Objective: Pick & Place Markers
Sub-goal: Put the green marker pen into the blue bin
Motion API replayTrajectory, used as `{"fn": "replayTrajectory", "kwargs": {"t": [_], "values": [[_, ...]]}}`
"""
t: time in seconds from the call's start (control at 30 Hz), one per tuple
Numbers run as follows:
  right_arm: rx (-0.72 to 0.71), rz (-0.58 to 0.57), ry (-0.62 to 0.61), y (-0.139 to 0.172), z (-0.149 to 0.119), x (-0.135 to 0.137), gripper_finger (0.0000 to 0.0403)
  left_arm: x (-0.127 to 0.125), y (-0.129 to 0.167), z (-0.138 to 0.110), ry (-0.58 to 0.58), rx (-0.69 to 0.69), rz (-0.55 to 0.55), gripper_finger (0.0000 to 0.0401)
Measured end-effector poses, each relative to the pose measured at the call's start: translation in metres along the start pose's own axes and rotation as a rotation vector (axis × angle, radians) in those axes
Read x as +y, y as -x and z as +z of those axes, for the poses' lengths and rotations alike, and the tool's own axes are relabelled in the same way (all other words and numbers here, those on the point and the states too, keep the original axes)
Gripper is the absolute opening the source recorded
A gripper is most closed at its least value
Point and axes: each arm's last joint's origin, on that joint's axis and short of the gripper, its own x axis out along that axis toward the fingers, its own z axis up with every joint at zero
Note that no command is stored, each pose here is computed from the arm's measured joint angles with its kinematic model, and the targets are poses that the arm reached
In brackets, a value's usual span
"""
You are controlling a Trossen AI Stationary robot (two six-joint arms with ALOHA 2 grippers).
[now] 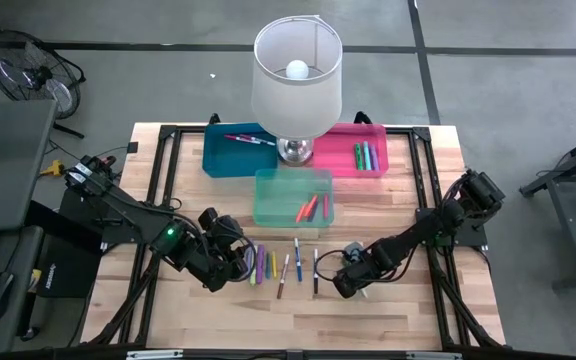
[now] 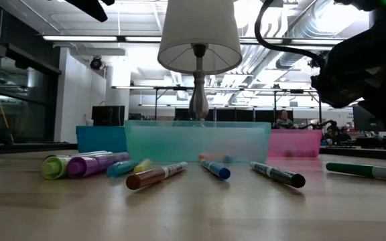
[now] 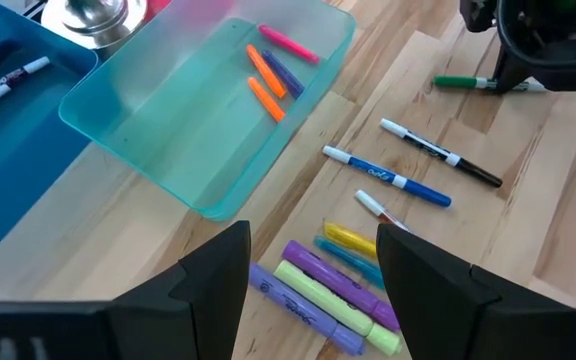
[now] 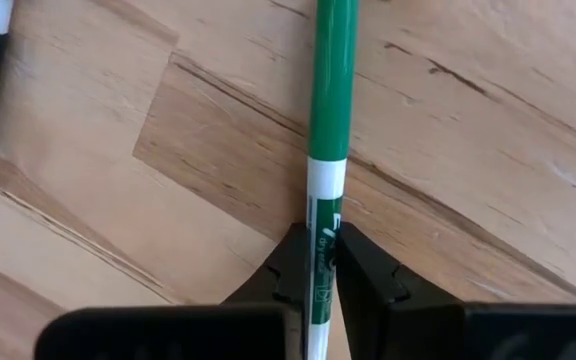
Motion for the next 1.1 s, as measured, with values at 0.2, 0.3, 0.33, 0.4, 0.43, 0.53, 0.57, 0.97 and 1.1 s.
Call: {"fn": "replayTrajectory", "kwargs": {"t": [0.2,0.3,0.33,0.4,0.43,0.53,0.57,0.97,1.1], "values": [[-0.080,0.026,0.008,0.018,0.002,-0.008,0.0021,0.000,0.000,0.000,0.009,0.000,-0.001,0.0213],[-0.120,0.051,0.022,0.028,0.003,-0.009,0.0018,-0.001,0.000,0.000,0.018,-0.004,-0.008,0.0213],[-0.128,0.076,0.028,0.033,0.004,-0.008,0.0018,-0.001,0.000,0.001,0.021,-0.006,-0.011,0.0213],[-0.136,0.110,0.055,0.042,0.003,-0.009,0.0018,-0.003,0.000,0.001,0.030,-0.012,-0.021,0.0213],[-0.144,0.130,0.065,0.045,0.003,-0.009,0.0018,-0.003,0.000,0.002,0.033,-0.014,-0.024,0.0213],[-0.179,0.195,0.070,0.060,0.004,-0.009,0.0019,-0.002,-0.003,0.005,0.050,-0.012,-0.024,0.0213],[-0.189,0.208,0.068,0.064,0.004,-0.011,0.0019,-0.001,-0.004,0.006,0.054,-0.007,-0.026,0.0213],[-0.453,0.438,0.200,0.117,0.009,-0.017,0.0018,-0.001,-0.020,0.033,0.106,-0.041,-0.118,0.0213],[-0.590,0.540,0.244,0.136,0.011,-0.015,0.0017,0.000,-0.026,0.049,0.122,-0.108,-0.154,0.0213]]}}
